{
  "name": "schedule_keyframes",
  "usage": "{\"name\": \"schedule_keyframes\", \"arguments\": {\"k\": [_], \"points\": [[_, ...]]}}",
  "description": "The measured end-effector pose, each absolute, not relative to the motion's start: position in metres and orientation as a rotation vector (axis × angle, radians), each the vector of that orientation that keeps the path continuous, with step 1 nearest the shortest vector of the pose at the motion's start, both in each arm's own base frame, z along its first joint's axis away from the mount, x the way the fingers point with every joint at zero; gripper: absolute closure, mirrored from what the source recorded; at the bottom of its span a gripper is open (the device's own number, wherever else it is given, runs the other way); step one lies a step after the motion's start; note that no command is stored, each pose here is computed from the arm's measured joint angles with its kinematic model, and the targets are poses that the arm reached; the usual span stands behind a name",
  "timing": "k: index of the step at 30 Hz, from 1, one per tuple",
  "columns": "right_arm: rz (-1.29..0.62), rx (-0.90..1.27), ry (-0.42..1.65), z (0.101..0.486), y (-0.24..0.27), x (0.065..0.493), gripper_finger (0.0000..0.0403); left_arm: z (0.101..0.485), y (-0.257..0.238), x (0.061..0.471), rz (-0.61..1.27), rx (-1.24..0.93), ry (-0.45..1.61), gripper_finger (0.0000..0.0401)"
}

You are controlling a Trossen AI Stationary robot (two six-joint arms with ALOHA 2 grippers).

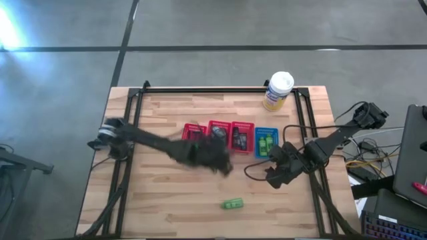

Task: Pick & Place Travel size toiletries
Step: Put the deodorant into the middle red bin

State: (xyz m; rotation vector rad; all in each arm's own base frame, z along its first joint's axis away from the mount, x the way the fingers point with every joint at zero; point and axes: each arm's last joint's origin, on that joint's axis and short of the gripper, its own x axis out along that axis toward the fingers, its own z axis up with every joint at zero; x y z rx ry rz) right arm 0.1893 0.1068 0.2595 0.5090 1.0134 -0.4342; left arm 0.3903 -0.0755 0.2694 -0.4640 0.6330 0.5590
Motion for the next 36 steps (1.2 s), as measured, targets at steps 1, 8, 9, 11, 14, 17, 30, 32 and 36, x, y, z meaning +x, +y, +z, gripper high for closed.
{"name": "schedule_keyframes", "arguments": {"k": [1,8,9,11,14,17,30,32,36], "points": [[-0.438,0.506,1.008,0.259,0.107,0.19,0.0154,0.274,-0.06,0.389,0.616,-0.501,0.588,0.0196],[-0.49,0.533,0.957,0.26,0.106,0.19,0.0158,0.262,0.036,0.381,0.858,-0.745,0.453,0.0196],[-0.496,0.541,0.955,0.26,0.106,0.19,0.0157,0.254,0.042,0.38,0.877,-0.767,0.467,0.0196],[-0.506,0.552,0.945,0.26,0.105,0.191,0.0153,0.243,0.048,0.378,0.906,-0.804,0.472,0.0196],[-0.525,0.564,0.93,0.26,0.105,0.191,0.0145,0.23,0.047,0.377,0.926,-0.85,0.444,0.0196],[-0.53,0.563,0.934,0.258,0.105,0.19,0.0136,0.221,0.043,0.378,0.929,-0.86,0.433,0.0196],[-0.541,0.554,0.945,0.251,0.104,0.189,0.0106,0.258,0.043,0.401,0.816,-0.758,0.262,0.0196],[-0.541,0.554,0.945,0.251,0.104,0.189,0.0103,0.257,0.05,0.404,0.841,-0.713,0.261,0.0196],[-0.54,0.555,0.943,0.251,0.104,0.189,0.0101,0.238,0.059,0.414,0.84,-0.677,0.279,0.0196]]}}
